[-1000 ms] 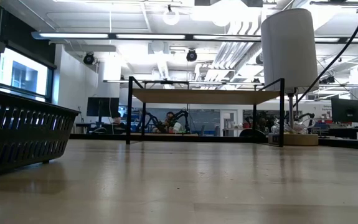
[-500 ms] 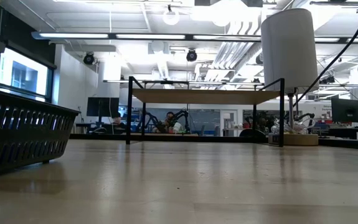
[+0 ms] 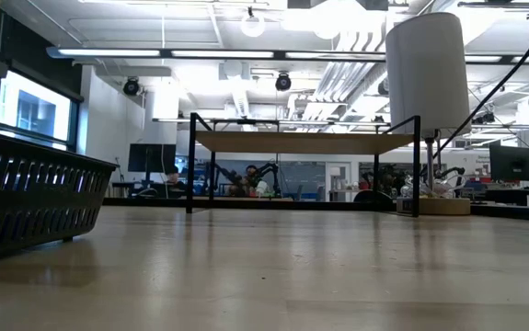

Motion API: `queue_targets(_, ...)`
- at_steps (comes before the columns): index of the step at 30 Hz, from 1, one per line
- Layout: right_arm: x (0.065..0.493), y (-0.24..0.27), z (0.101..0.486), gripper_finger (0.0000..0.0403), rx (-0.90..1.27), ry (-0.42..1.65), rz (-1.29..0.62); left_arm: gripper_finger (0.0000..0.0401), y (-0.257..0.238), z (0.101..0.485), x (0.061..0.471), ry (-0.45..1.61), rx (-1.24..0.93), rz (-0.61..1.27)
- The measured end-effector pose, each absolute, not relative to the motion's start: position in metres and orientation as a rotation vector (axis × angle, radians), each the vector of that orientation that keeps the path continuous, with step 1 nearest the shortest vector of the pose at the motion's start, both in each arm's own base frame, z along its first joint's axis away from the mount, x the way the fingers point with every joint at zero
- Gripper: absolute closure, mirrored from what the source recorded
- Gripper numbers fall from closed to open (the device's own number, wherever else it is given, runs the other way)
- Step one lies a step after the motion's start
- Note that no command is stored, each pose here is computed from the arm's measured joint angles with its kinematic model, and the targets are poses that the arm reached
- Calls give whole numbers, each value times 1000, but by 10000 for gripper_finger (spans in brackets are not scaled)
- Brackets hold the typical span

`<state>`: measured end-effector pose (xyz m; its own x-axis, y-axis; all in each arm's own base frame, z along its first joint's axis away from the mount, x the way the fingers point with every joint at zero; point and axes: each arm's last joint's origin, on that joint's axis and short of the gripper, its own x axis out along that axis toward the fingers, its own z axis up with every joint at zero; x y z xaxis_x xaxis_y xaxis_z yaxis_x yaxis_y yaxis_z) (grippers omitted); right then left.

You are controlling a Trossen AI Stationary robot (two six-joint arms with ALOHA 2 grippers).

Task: Pick & Place Office Desk Supplies
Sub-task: Put the right black basket with the rubber bands on the shelf

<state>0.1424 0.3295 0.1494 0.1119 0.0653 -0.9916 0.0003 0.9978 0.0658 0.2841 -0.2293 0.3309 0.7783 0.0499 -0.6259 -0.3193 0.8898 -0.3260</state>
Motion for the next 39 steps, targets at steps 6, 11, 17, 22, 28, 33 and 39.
queue_targets(6, 142, 329, 149, 216, 40, 1458, 56, 252, -226, 331, 286, 620, -404, 239)
queue_targets(11, 142, 329, 149, 290, 38, 1462, 56, 252, -226, 331, 286, 618, -436, 249)
queue_targets(17, 144, 323, 149, 391, 45, 1571, 39, 252, -226, 331, 286, 616, -448, 252)
queue_targets(22, 148, 314, 156, 399, 39, 1650, 19, 252, -225, 332, 287, 616, -448, 255)
queue_targets(28, 158, 295, 197, 400, -27, 1634, -14, 252, -224, 332, 288, 614, -450, 261)
queue_targets(33, 170, 270, 242, 400, -77, 1532, -43, 252, -224, 332, 288, 617, -456, 259)
queue_targets(39, 192, 223, 282, 400, -95, 1408, -64, 252, -224, 332, 288, 626, -419, 241)
